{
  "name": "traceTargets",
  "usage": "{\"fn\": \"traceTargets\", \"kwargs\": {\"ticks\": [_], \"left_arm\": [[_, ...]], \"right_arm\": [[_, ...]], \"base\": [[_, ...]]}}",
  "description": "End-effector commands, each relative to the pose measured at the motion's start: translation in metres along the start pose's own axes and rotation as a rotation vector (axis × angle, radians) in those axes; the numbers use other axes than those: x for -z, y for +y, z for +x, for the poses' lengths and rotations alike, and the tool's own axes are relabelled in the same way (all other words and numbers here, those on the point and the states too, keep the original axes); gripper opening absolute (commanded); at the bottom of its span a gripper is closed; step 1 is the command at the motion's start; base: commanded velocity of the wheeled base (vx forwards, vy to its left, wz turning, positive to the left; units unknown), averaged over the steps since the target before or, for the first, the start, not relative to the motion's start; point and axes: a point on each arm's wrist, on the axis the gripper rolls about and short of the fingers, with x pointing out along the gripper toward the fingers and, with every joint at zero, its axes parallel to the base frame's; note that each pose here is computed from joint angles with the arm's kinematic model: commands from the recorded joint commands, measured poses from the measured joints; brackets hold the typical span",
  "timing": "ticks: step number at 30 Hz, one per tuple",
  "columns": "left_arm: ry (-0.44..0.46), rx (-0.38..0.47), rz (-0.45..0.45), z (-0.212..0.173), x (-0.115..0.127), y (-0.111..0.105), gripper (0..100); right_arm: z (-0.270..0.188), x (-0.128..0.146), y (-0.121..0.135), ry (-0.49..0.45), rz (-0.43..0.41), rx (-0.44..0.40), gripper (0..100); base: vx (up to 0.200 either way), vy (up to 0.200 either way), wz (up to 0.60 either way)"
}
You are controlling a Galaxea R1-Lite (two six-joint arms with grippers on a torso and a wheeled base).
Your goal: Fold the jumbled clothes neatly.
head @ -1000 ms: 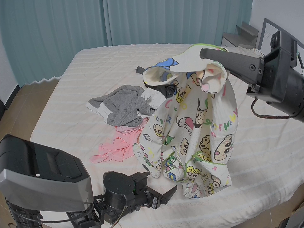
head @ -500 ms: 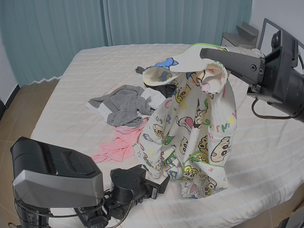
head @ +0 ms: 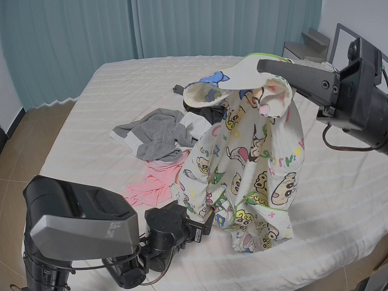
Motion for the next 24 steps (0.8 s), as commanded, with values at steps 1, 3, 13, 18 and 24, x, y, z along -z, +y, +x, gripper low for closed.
{"fn": "traceTargets", "kwargs": {"ticks": [1,3,13,18,24], "left_arm": [[0.002,-0.048,0.003,0.017,0.01,0.002,100],[0.002,-0.078,0.016,0.021,0.011,0.008,100],[-0.03,-0.118,0.019,0.022,0.007,0.02,0],[-0.041,-0.13,0.012,0.018,0.006,0.027,0],[-0.092,-0.16,-0.021,0.004,-0.021,0.044,0]], "right_arm": [[0.0,0.0,0.0,-0.001,0.0,-0.002,0],[-0.001,0.0,0.001,-0.002,0.0,0.0,0],[-0.006,-0.004,-0.003,-0.017,-0.006,0.026,0],[-0.014,-0.004,-0.017,-0.023,-0.009,0.089,0],[-0.032,-0.005,-0.031,-0.047,-0.017,0.178,0]], "base": [[0.0,0.0,0.0],[0.0,0.0,0.0],[0.0,0.0,0.0],[0.0,0.0,0.0],[0.0,0.0,0.0]]}}
